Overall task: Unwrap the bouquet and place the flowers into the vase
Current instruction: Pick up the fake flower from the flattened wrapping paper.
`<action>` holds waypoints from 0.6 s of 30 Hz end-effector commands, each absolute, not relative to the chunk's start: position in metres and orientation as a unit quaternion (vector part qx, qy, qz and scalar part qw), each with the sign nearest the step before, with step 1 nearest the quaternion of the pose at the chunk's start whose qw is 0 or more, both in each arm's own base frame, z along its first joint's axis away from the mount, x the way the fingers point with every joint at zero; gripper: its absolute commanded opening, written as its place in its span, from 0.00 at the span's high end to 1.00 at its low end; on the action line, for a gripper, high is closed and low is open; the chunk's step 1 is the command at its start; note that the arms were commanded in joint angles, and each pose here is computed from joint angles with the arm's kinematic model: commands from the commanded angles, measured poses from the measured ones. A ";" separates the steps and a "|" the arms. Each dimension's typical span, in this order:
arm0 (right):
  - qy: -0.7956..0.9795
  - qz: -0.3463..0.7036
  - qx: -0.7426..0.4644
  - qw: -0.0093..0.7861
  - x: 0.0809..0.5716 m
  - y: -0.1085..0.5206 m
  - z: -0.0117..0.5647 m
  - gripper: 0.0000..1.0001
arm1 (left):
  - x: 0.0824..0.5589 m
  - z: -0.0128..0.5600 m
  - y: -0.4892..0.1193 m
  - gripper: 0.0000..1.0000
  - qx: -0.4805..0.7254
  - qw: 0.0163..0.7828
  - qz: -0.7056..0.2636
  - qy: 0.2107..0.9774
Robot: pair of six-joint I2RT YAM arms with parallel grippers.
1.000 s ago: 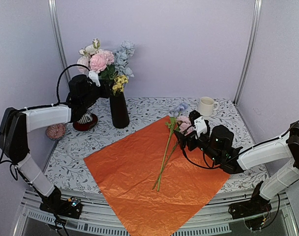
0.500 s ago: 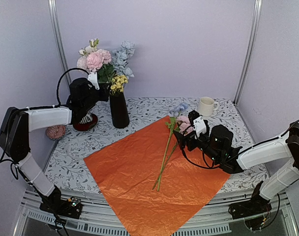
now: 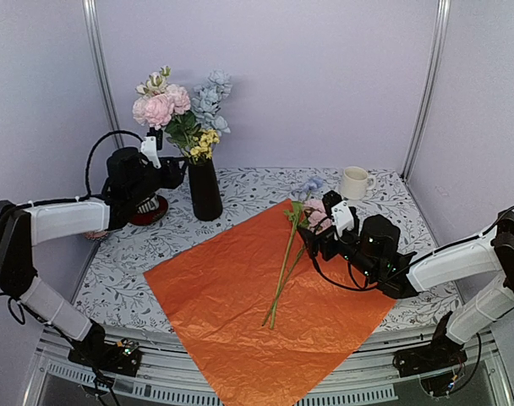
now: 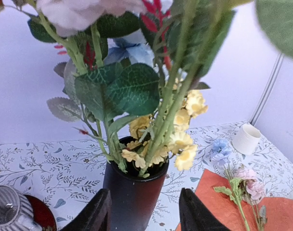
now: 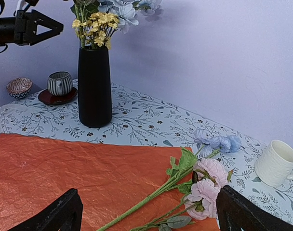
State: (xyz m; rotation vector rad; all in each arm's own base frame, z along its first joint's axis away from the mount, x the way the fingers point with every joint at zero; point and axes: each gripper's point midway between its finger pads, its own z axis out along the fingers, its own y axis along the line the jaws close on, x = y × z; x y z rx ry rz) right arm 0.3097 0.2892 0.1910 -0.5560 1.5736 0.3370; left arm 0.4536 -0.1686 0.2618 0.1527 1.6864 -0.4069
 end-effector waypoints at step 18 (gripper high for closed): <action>0.695 0.148 -0.248 0.658 0.315 0.297 0.194 0.01 | 0.353 0.220 -0.144 0.06 0.024 0.570 -0.248 0.783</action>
